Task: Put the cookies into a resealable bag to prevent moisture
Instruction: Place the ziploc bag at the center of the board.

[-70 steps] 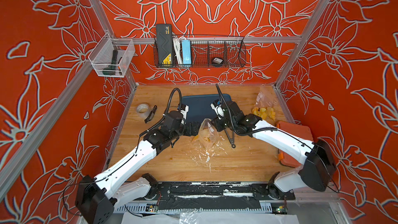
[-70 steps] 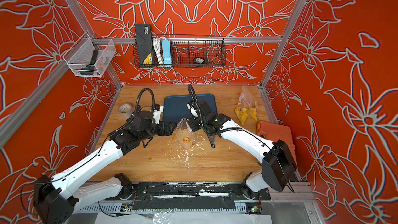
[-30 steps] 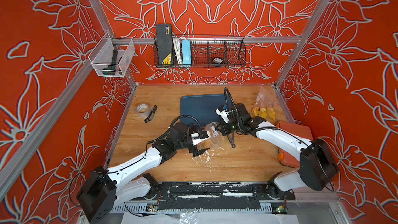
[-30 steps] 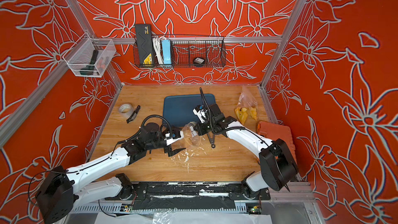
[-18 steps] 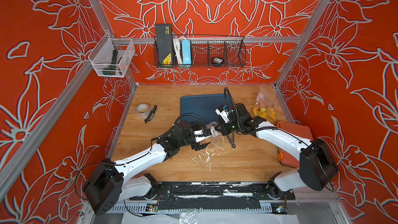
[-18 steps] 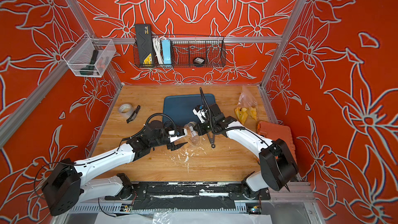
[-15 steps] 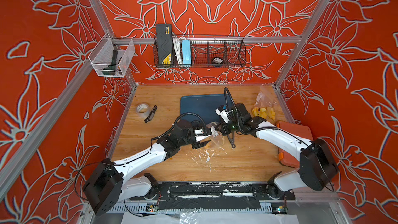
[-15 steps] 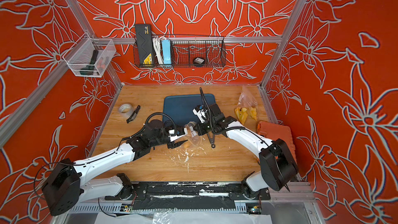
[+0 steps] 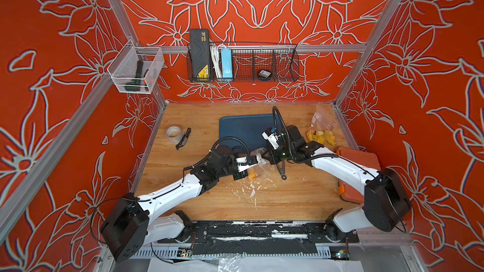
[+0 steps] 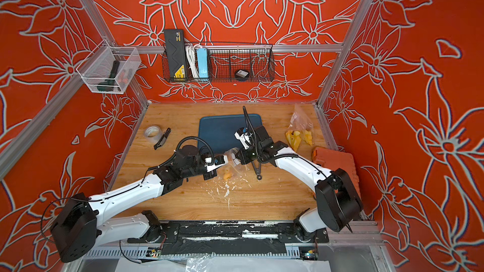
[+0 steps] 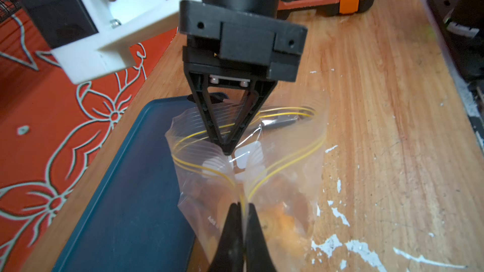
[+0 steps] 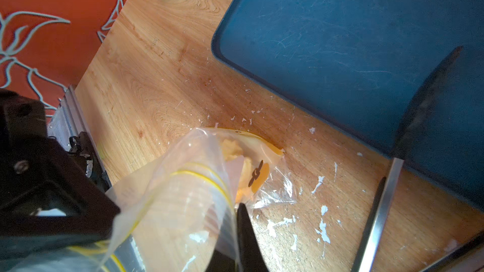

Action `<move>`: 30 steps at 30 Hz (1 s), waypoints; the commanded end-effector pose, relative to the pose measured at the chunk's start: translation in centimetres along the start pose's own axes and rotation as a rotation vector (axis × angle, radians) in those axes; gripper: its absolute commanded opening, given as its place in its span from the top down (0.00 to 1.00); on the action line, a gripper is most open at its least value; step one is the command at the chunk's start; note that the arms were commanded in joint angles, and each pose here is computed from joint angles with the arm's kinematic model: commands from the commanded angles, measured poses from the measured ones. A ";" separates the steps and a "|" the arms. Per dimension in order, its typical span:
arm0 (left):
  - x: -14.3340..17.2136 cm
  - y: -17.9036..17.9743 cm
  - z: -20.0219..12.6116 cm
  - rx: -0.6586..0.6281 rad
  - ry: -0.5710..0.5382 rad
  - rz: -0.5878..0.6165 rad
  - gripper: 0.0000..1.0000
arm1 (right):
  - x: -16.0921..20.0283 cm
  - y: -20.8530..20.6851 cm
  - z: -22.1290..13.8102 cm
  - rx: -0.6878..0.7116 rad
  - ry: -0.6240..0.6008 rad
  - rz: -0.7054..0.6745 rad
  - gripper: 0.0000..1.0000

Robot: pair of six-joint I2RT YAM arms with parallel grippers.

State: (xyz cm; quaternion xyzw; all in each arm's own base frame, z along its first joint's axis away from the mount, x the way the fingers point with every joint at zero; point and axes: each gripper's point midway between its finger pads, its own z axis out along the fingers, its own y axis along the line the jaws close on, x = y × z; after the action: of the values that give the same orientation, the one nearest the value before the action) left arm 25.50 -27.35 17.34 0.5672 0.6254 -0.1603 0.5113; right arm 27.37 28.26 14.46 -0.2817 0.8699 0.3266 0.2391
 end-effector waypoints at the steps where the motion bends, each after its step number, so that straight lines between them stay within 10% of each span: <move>1: -1.1 0.0 -0.5 -0.003 -0.035 0.021 1.00 | -0.1 -0.3 -0.5 0.031 -0.014 -0.011 1.00; 8: -1.7 -0.6 -2.0 0.012 -0.067 -0.008 1.00 | -2.5 -0.2 -5.0 0.145 -0.168 -0.048 0.51; 14: -4.1 -1.5 -4.0 0.084 -0.166 -0.068 1.00 | -2.6 -1.6 -11.3 0.346 -0.370 -0.019 0.27; 22: -8.6 -2.5 -5.2 0.261 -0.250 -0.074 1.00 | 1.4 -6.9 -17.1 0.672 -0.513 0.124 0.21; 30: -1.3 2.5 -3.7 0.104 -0.111 -0.305 1.00 | 1.7 -0.6 -14.3 0.270 -0.480 -0.077 0.22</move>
State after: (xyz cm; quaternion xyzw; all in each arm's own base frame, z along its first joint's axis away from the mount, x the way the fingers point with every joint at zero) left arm 24.73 -25.70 23.39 0.5128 0.6303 -0.2824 0.5099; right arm 24.85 14.40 22.82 -0.1241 0.8358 0.1875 0.5009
